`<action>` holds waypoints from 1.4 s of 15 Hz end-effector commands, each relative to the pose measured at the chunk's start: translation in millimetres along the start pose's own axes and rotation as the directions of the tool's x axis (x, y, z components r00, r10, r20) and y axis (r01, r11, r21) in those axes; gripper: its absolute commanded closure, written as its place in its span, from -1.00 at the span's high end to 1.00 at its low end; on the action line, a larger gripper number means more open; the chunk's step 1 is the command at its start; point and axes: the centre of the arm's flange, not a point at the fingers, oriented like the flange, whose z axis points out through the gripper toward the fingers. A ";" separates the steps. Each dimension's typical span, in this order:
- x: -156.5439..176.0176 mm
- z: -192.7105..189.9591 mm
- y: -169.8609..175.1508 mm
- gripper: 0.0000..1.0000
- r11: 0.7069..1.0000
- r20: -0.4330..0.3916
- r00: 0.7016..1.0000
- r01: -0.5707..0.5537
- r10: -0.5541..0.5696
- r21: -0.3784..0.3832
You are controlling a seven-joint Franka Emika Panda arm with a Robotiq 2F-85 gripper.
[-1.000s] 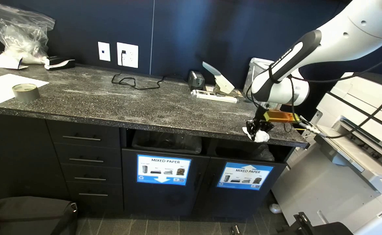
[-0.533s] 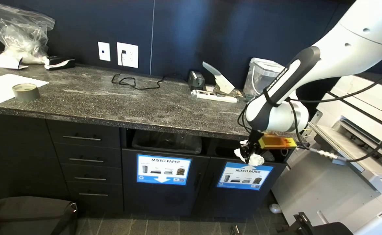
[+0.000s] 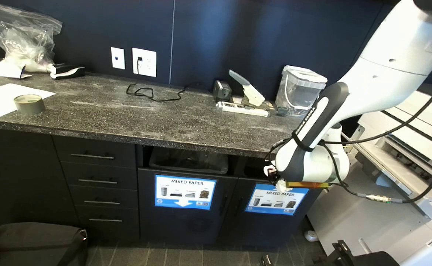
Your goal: Put the tissues in the rubbish bin.
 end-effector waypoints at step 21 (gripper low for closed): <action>26.5 152.6 9.3 -0.72 0.987 -0.557 0.816 -0.150 0.156 0.056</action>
